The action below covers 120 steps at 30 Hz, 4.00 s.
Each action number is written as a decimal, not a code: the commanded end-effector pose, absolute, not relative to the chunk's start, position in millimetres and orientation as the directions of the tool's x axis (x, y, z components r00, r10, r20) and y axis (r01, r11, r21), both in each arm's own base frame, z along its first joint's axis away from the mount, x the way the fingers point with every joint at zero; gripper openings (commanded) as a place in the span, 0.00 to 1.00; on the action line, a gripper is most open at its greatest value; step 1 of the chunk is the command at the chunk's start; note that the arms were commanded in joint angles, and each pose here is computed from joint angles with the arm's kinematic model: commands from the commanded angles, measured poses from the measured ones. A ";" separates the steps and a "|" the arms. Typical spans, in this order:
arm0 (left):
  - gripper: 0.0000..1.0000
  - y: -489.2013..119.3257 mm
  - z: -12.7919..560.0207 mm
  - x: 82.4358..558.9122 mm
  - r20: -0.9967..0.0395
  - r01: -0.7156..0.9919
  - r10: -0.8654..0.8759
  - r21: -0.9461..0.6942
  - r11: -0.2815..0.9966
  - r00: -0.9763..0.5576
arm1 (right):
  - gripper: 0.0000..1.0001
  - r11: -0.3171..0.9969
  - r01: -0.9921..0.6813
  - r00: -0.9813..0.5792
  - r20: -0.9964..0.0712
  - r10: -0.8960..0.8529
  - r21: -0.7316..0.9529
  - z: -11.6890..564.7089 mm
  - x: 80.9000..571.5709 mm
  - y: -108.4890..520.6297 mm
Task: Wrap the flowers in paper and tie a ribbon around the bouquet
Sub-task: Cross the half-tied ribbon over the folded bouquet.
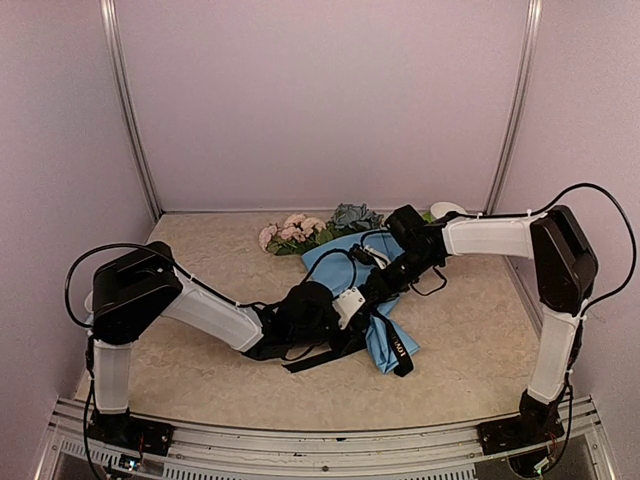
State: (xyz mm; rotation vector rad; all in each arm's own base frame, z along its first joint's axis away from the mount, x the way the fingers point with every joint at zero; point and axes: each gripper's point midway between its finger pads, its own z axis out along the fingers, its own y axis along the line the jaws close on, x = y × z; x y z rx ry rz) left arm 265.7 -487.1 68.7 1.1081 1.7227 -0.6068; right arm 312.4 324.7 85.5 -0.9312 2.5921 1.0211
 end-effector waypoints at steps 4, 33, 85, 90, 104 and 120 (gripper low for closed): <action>0.46 -469.4 104.1 248.8 -0.940 0.909 0.291 -0.044 0.415 -0.178 | 0.00 0.516 -0.676 -0.734 -0.539 -0.414 0.525 117.9 323.4 323.7; 0.43 -461.2 86.1 316.9 -0.903 0.888 0.319 -0.127 0.442 -0.288 | 0.00 0.475 -0.697 -0.713 -0.591 -0.378 0.537 127.2 312.9 323.1; 0.03 -489.0 172.4 295.9 -0.973 0.913 0.047 -0.194 0.358 -0.225 | 0.40 0.436 -0.755 -0.636 -0.710 -0.302 0.490 151.9 288.7 301.6; 0.03 -488.9 171.6 295.6 -0.973 0.914 0.051 -0.193 0.357 -0.226 | 0.17 0.419 -0.751 -0.644 -0.708 -0.289 0.511 151.4 288.3 305.5; 0.64 -444.0 171.7 310.8 -0.972 0.880 0.107 -0.141 0.454 -0.211 | 0.00 0.469 -0.729 -0.662 -0.690 -0.294 0.499 154.8 294.5 292.1; 0.69 -373.4 110.3 346.6 -0.876 0.778 0.482 0.290 0.556 -0.017 | 0.00 0.491 -0.700 -0.685 -0.681 -0.256 0.519 161.9 310.0 284.0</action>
